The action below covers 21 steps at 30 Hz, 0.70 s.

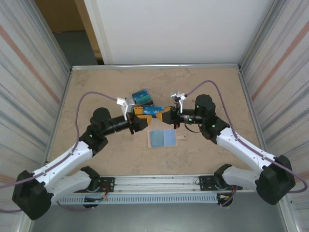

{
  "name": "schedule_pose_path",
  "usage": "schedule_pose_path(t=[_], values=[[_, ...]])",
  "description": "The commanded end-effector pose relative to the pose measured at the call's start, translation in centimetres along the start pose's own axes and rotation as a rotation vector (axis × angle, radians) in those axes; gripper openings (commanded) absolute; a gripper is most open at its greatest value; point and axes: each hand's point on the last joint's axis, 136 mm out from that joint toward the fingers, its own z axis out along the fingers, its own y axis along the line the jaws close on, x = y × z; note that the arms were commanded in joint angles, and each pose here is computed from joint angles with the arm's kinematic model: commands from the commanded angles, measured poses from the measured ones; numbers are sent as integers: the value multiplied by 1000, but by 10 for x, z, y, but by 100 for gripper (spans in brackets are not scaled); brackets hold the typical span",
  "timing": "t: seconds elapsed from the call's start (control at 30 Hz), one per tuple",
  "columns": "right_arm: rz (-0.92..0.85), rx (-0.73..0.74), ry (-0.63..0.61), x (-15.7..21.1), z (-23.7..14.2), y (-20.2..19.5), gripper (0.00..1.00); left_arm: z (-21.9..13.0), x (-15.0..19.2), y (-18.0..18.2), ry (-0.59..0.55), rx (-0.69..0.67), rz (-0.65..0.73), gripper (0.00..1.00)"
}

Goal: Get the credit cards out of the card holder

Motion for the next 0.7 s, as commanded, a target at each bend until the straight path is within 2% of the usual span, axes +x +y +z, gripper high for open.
schedule_pose_path(t=[0.0,0.13,0.3,0.53,0.67], values=[[-46,38,47,4,-7,4,0,-9,-16,-12,54,3,154,58],[-62,41,80,10,-11,8,0,-8,-19,-13,172,-2,228,64],[-78,20,105,13,-14,15,0,-1,-18,-16,309,47,280,64],[-82,-7,147,18,-12,20,0,11,-4,-22,488,167,286,59],[-82,-9,155,19,-12,20,0,16,5,-20,542,186,286,56]])
